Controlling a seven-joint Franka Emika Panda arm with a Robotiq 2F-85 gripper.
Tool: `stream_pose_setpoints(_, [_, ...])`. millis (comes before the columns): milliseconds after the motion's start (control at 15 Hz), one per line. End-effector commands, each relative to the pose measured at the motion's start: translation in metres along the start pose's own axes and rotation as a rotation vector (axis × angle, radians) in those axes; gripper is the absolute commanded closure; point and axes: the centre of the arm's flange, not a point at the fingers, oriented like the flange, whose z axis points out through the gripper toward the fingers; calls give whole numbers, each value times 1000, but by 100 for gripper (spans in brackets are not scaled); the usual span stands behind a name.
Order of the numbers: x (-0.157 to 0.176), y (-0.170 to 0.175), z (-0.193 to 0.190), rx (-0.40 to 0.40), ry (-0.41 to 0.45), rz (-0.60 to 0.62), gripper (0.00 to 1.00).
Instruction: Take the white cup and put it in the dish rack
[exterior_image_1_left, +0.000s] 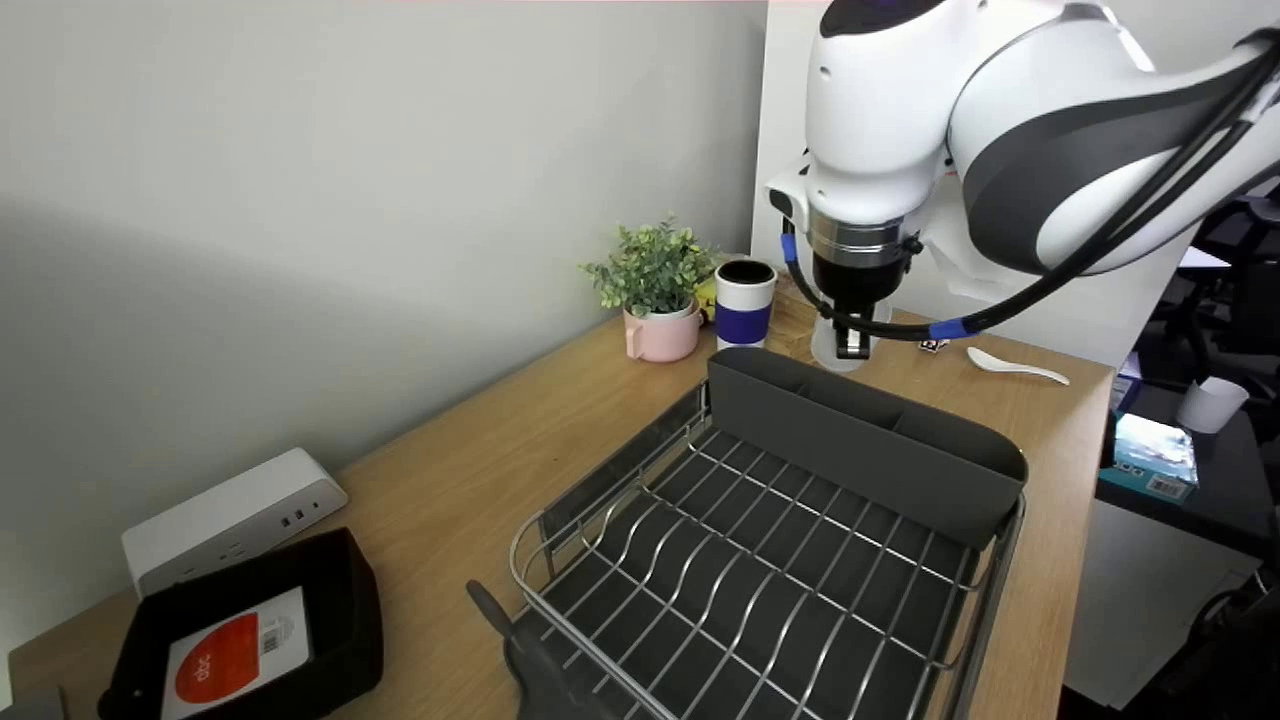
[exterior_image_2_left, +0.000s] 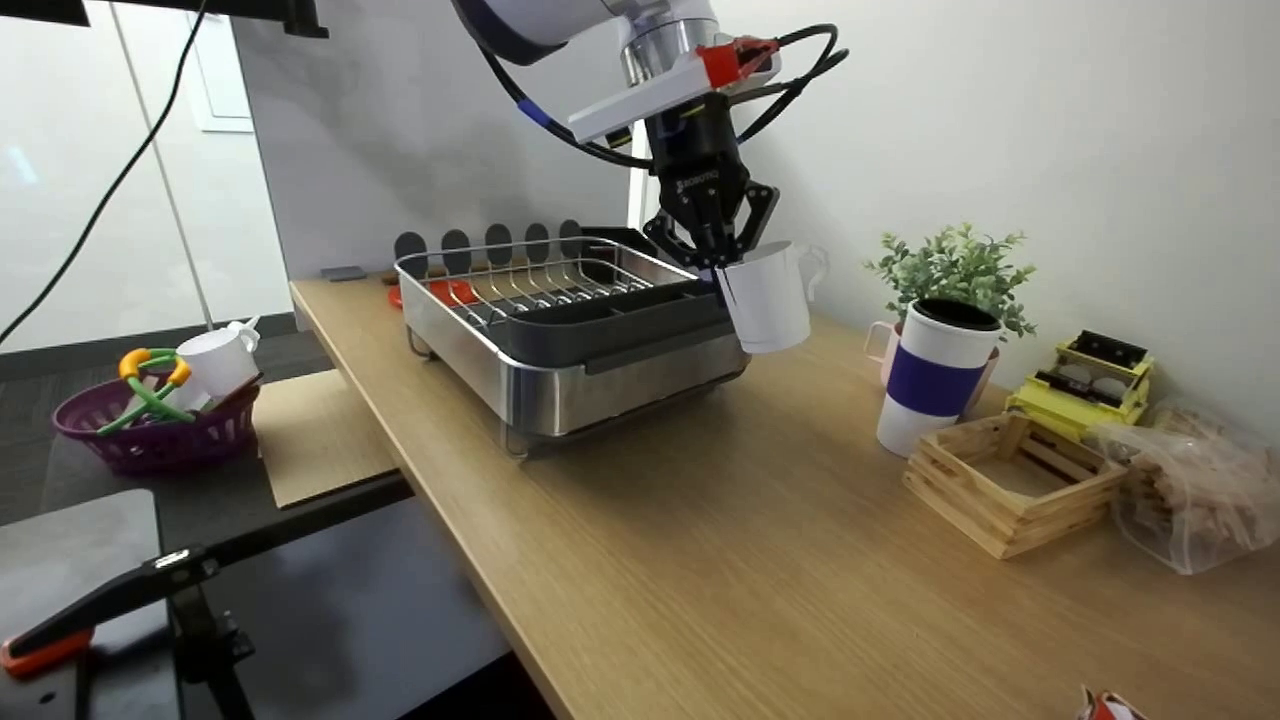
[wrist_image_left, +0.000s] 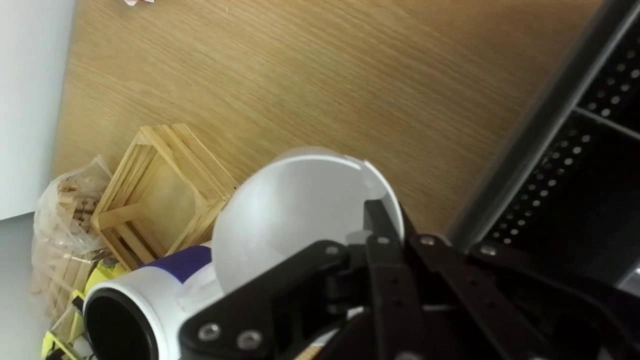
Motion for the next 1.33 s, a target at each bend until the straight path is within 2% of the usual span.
stream_pose_setpoints(0, [7, -27, -13, -87, 13, -1, 99])
stream_pose_setpoints(267, [11, -67, -49, -142, 71, 61, 99])
stream_pose_setpoints(400, [5, -74, -73, -169, 106, 130, 99])
stream_pose_setpoints(733, [-2, -87, -136, -159, 218, 266, 99])
stream_pose_setpoints(1000, [7, -89, -146, -25, 263, 237, 99])
stream_pose_setpoints(1267, [21, -92, -129, 136, 263, 157, 99])
